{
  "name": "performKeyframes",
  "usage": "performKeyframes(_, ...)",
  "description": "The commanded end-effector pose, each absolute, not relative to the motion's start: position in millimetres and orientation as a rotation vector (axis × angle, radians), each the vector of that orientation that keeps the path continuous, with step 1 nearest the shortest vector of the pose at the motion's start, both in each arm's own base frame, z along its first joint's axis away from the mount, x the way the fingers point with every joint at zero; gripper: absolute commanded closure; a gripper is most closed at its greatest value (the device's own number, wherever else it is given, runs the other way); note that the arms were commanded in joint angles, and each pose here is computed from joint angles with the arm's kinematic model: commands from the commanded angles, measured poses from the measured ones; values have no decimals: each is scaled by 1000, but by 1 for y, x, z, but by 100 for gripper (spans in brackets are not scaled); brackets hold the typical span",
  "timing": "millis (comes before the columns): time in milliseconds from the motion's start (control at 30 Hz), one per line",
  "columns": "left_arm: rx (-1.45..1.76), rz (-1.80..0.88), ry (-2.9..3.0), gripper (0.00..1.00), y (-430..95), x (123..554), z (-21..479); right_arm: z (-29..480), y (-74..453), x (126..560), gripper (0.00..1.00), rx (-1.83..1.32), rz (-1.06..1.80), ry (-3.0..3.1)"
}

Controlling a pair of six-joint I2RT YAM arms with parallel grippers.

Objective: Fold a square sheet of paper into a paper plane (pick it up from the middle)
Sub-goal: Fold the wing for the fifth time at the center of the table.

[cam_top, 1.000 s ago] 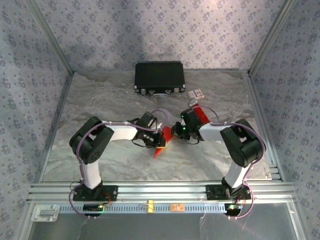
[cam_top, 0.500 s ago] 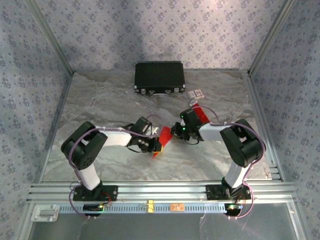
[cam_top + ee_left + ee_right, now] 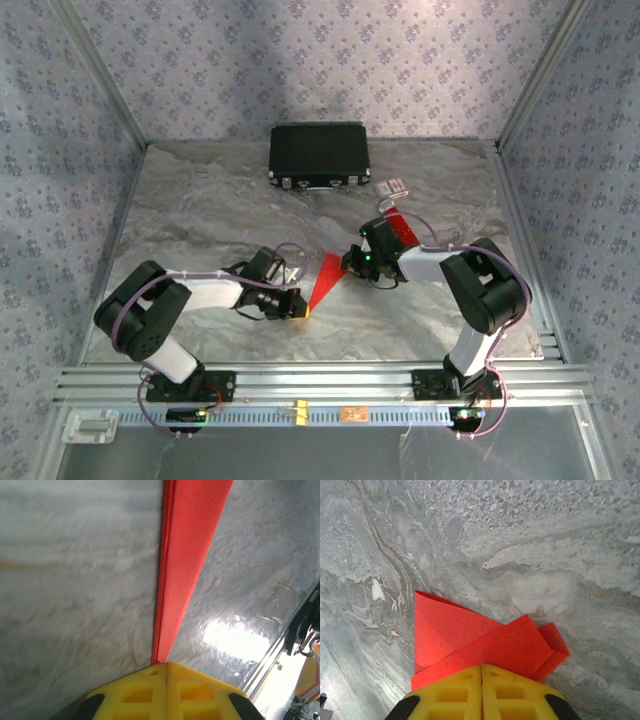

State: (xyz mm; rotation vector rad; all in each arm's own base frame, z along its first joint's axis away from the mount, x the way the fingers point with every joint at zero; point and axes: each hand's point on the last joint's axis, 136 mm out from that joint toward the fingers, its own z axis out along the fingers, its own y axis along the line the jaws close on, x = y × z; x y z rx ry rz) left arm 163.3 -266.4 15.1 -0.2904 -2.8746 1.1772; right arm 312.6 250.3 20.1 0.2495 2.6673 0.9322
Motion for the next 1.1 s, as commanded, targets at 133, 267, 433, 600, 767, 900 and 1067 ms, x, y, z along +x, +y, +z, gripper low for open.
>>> performKeyframes(133, -237, 1077, -2838, 97, -240, 133, 12, -11, 229, 297, 91, 278, 794, 2768)
performKeyframes(267, -232, 1151, -2905, 98, -241, 148, 30, 5, 240, 306, 89, 210, 849, 2727)
performKeyframes(433, -145, 1278, -2961, 99, -242, 175, 52, 34, 248, 315, 86, 131, 898, 2649)
performKeyframes(600, -88, 1344, -2951, 99, -245, 198, 59, 52, 243, 311, 84, 104, 879, 2617)
performKeyframes(767, -27, 1346, -2941, 95, -244, 217, 56, 54, 230, 300, 83, 142, 847, 2607)
performKeyframes(900, -27, 1359, -2925, 92, -248, 230, 57, 51, 222, 290, 82, 181, 840, 2604)
performKeyframes(1067, -37, 1377, -2886, 86, -259, 241, 53, 47, 224, 281, 80, 192, 851, 2620)
